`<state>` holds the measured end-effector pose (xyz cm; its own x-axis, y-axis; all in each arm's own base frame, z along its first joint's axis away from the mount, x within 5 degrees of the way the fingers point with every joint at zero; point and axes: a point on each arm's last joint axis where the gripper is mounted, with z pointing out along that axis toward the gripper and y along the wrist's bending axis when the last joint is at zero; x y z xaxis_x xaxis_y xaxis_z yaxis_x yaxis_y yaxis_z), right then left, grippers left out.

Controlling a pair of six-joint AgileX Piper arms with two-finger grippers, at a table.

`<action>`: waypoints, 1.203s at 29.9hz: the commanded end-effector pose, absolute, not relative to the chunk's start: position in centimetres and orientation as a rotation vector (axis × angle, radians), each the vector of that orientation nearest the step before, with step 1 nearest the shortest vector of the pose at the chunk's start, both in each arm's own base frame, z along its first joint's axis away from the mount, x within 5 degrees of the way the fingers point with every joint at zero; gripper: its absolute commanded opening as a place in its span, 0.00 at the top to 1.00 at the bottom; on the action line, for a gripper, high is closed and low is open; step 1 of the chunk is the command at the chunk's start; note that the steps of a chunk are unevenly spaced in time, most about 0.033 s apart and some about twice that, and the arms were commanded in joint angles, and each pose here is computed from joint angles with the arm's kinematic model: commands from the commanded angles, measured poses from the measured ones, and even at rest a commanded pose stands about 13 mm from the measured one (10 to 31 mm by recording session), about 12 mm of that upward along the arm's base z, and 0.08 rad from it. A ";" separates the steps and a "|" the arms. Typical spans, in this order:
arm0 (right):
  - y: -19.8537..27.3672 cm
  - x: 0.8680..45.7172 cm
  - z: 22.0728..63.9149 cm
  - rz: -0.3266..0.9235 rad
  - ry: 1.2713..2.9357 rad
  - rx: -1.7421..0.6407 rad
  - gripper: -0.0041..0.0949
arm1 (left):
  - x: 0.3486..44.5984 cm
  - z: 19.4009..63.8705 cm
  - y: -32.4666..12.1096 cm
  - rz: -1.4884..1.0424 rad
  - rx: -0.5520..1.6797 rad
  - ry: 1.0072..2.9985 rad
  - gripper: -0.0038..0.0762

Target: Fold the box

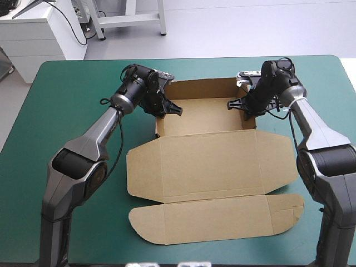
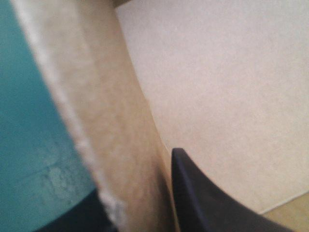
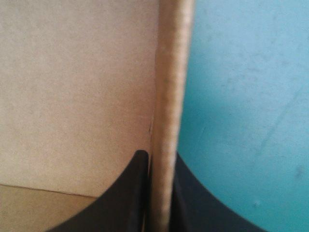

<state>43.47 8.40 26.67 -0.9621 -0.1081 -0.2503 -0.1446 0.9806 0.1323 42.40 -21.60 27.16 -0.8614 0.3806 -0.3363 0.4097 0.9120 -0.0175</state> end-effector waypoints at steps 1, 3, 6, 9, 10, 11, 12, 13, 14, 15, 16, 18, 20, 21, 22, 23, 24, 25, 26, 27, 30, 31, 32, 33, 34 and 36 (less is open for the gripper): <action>8.4 42.8 28.9 0.208 2.834 -0.248 0.60 | 41.4 30.4 -20.9 -0.146 0.616 2.703 0.44; 8.4 42.7 29.4 0.210 2.821 -0.260 0.40 | 41.4 30.6 -20.6 -0.109 0.608 2.696 0.28; 8.2 42.5 29.8 0.181 2.812 -0.259 0.16 | 41.4 30.9 -20.3 -0.076 0.569 2.692 0.15; 8.1 42.4 30.1 0.173 2.804 -0.261 0.11 | 41.3 31.3 -20.3 -0.081 0.567 2.683 0.15; 8.1 42.3 30.4 0.173 2.798 -0.260 0.11 | 41.2 31.5 -20.3 -0.092 0.565 2.681 0.15; 8.1 42.2 30.6 0.174 2.792 -0.259 0.11 | 41.1 31.7 -20.3 -0.101 0.564 2.678 0.15; 8.0 42.1 30.9 0.175 2.787 -0.256 0.11 | 41.0 31.9 -20.3 -0.106 0.563 2.674 0.15; 8.0 41.9 31.2 0.175 2.779 -0.255 0.11 | 40.8 32.4 -20.2 -0.110 0.558 2.665 0.15; 8.0 41.7 31.7 0.176 2.768 -0.255 0.12 | 40.7 32.5 -20.2 -0.111 0.557 2.662 0.15; 8.0 41.6 32.1 0.177 2.758 -0.252 0.12 | 40.6 33.0 -20.1 -0.114 0.555 2.653 0.15; 7.9 41.3 32.6 0.178 2.745 -0.249 0.12 | 40.3 33.6 -20.0 -0.118 0.552 2.641 0.15; 7.8 40.7 33.9 0.180 2.715 -0.248 0.12 | 39.8 34.7 -19.7 -0.126 0.546 2.616 0.15; 7.7 40.1 35.3 0.182 2.679 -0.247 0.12 | 39.1 36.3 -19.3 -0.135 0.538 2.582 0.16; 7.7 39.7 36.0 0.183 2.661 -0.247 0.12 | 38.7 37.1 -19.1 -0.137 0.534 2.562 0.16; 7.6 39.4 36.5 0.187 2.648 -0.246 0.12 | 38.2 38.1 -18.8 -0.144 0.526 2.542 0.16; 7.6 39.0 37.3 0.192 2.627 -0.245 0.12 | 37.8 38.8 -18.6 -0.150 0.522 2.525 0.16; 7.6 38.6 37.9 0.206 2.612 -0.239 0.12 | 37.2 39.8 -18.3 -0.158 0.514 2.504 0.16; 7.6 38.2 38.5 0.216 2.599 -0.239 0.12 | 36.6 40.7 -18.1 -0.164 0.509 2.482 0.17; 7.6 37.8 39.1 0.226 2.582 -0.238 0.14 | 36.2 41.5 -17.8 -0.170 0.505 2.464 0.19; 7.6 37.5 39.6 0.237 2.570 -0.237 0.15 | 35.5 42.4 -17.5 -0.173 0.500 2.441 0.22; 7.5 36.8 40.5 0.249 2.546 -0.239 0.18 | 33.5 45.2 -16.4 -0.189 0.491 2.368 0.39; 7.5 36.6 40.7 0.246 2.539 -0.248 0.19 | 32.7 46.2 -16.0 -0.191 0.499 2.340 0.46; 7.5 36.5 40.9 0.245 2.534 -0.251 0.19 | 32.0 46.9 -15.8 -0.195 0.515 2.316 0.53; 7.5 36.4 41.0 0.245 2.529 -0.251 0.20 | 31.2 47.8 -15.4 -0.192 0.537 2.286 0.61; 7.4 36.3 41.1 0.243 2.527 -0.251 0.21 | 30.4 48.7 -15.0 -0.198 0.531 2.262 0.70; 7.4 36.3 41.2 0.237 2.523 -0.262 0.23 | 29.0 50.0 -14.3 -0.202 0.532 2.221 0.85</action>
<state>37.84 7.80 38.02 -0.8604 -0.1310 -0.4925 -0.2170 0.9686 0.1214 32.88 -16.13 46.04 -0.6345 0.3200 -0.7035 0.4290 0.9030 0.0239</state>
